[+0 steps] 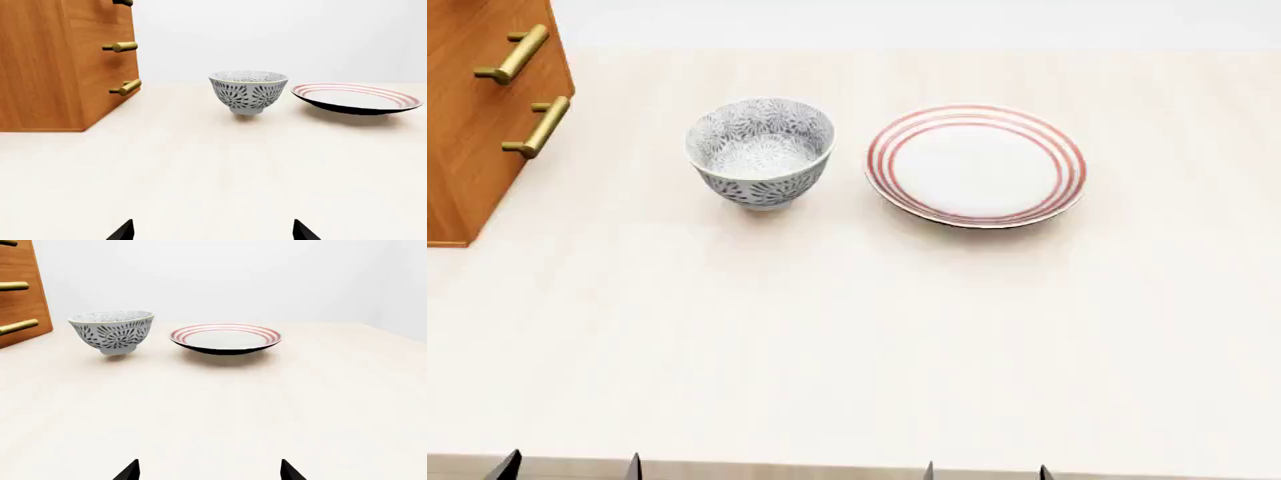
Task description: Open the top drawer of the cabinet.
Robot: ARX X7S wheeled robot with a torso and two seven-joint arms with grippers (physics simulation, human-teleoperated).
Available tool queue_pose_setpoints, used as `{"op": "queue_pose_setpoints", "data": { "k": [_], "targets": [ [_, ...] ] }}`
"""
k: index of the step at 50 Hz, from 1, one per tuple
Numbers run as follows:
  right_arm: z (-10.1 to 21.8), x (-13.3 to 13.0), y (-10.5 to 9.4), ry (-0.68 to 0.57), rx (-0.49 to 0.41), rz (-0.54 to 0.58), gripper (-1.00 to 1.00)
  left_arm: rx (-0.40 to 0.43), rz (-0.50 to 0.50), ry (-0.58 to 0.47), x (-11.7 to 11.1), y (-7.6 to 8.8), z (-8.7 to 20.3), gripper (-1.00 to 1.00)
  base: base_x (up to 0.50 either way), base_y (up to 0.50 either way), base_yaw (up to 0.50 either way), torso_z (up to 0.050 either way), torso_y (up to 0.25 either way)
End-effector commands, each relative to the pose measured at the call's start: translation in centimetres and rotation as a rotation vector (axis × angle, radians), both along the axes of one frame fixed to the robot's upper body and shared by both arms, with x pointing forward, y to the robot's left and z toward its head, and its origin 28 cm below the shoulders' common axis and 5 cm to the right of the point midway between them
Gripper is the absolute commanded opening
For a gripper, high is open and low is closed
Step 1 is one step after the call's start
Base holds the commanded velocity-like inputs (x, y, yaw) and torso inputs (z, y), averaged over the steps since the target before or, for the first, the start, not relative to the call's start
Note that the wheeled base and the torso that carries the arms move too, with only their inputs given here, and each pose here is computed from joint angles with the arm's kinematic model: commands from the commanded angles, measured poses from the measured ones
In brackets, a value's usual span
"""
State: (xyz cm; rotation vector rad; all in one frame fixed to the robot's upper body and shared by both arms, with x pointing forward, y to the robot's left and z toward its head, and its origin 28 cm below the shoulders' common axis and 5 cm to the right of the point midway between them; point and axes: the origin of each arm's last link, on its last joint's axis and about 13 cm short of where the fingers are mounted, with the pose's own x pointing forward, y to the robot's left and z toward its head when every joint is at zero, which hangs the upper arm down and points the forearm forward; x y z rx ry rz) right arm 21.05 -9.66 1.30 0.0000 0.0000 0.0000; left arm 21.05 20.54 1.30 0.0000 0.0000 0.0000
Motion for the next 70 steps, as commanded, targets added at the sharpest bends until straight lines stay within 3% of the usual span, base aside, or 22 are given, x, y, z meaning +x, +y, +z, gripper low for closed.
{"op": "queue_pose_setpoints", "data": {
  "k": [1,35,70],
  "targets": [
    [-0.01,-0.01,0.07,0.002,-0.004,0.003,1.0,-0.004,0.004,0.008,0.03,0.04,-0.08,1.0,0.0,0.0,0.0,0.0,0.0],
    [-0.09,0.02,0.12,0.011,-0.005,0.012,1.0,0.011,0.001,0.031,0.08,0.0,-0.16,1.0,0.0,0.0,0.0,0.0,0.0],
    [-0.05,0.04,0.12,0.011,-0.005,0.01,1.0,0.008,0.002,0.021,0.08,0.02,-0.12,1.0,0.0,0.0,0.0,0.05,0.0]
  ]
}}
